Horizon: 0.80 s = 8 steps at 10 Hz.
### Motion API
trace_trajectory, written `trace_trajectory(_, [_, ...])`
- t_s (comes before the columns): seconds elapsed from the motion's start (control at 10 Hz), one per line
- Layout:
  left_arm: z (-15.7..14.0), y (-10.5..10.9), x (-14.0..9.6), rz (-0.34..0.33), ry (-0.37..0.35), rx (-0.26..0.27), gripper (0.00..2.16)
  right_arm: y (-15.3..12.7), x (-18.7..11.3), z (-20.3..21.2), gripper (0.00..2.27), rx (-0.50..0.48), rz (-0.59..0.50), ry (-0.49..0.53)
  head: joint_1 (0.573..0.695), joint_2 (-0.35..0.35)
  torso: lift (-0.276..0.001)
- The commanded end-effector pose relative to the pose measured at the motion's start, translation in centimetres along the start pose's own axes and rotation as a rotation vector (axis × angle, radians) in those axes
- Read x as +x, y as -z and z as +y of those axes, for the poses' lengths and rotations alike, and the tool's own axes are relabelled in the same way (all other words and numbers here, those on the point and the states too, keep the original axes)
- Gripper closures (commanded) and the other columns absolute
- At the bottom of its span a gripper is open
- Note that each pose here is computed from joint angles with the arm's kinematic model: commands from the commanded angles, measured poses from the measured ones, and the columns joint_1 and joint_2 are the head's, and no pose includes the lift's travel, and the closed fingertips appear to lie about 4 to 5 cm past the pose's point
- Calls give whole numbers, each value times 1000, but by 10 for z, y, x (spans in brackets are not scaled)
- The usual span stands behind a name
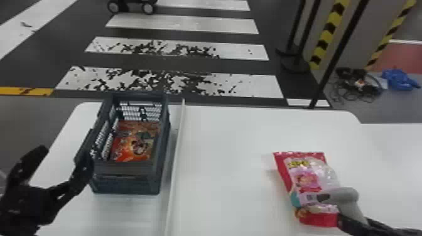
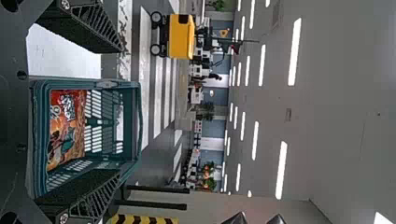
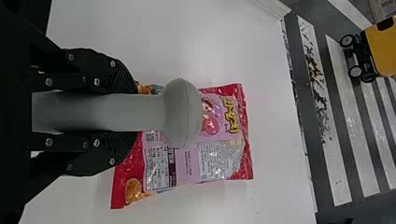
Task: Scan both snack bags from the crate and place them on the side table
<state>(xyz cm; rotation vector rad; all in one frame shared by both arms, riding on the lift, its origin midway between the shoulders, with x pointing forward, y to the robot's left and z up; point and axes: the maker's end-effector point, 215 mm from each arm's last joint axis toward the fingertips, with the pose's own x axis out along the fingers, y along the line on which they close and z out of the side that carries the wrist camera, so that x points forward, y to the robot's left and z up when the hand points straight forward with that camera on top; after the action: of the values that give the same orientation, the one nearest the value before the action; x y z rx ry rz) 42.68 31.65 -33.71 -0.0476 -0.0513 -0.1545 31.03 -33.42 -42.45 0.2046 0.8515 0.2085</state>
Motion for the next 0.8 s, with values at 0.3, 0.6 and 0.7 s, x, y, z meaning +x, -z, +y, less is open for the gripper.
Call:
trace_trajectory(0.3, [0,0,0,1,1,1,76,-4,18,17,2240,-7,8,-32,695,-4,-98])
trace_trajectory(0.6, [1,2,-2,5,-2,0,76,2,32,13,2240,2,35,-22,695,6,-98])
trace_trajectory(0.7, [2,2,-2,4,-3,1,76,5,34,13,2240,6,43,-23,695,6,-98])
